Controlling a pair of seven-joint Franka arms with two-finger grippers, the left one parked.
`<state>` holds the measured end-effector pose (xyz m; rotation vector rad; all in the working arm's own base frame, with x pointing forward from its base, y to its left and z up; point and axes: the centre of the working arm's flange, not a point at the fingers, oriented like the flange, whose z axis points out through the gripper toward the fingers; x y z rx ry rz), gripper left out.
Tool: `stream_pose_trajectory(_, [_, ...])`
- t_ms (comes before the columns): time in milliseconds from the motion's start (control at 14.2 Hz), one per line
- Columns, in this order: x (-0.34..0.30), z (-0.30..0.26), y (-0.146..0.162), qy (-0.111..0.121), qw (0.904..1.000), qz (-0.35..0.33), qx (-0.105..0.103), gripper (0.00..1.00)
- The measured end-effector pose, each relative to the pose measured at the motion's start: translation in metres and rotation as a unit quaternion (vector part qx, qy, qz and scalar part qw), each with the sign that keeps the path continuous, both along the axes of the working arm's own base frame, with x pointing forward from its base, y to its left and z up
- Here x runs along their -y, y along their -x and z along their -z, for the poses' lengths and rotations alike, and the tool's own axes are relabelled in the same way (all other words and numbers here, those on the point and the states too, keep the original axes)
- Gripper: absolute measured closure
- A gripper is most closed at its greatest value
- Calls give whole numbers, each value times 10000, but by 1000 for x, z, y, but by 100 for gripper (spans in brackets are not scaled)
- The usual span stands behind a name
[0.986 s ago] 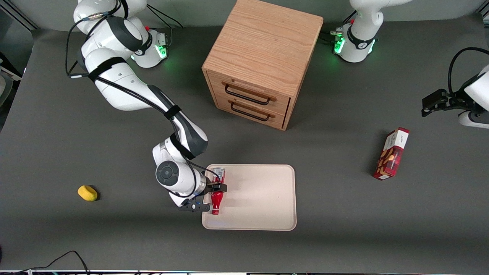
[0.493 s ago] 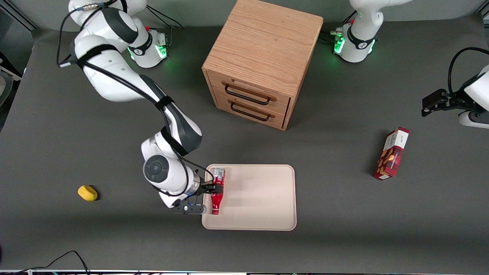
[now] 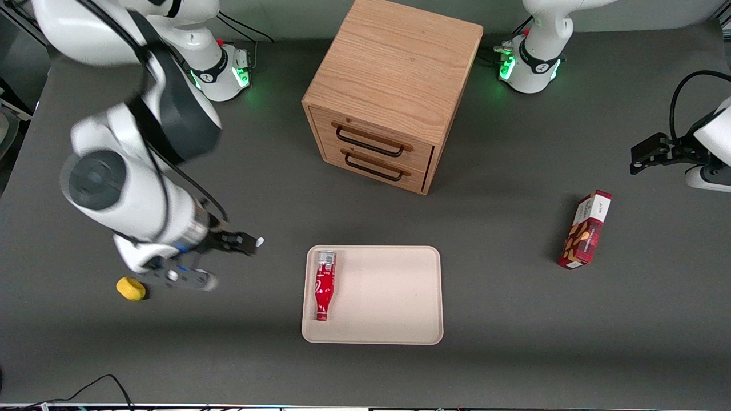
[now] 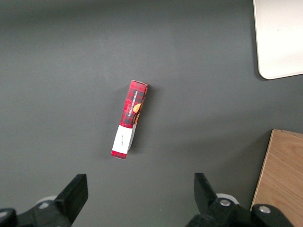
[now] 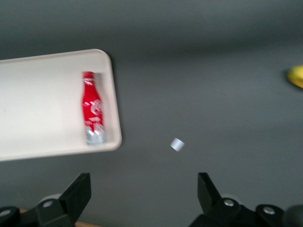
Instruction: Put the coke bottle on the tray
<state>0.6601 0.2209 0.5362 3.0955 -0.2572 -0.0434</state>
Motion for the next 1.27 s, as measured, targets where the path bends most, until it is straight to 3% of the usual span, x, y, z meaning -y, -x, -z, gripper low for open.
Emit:
stream_pose_trajectory(141, [36, -49, 26, 193, 9992, 315, -178, 0])
stream_pose_trajectory(352, [106, -126, 70, -129, 9956, 863, -344, 0])
stream_pose_trajectory(493, [152, -159, 102, -273, 9930, 1101, -315, 0])
stream_pose_trajectory(915, [165, -123, 172, -283, 9921, 1208, -159, 0])
stream_pose_trajectory(1268, [157, -108, 185, -249, 9947, 961, -249, 0])
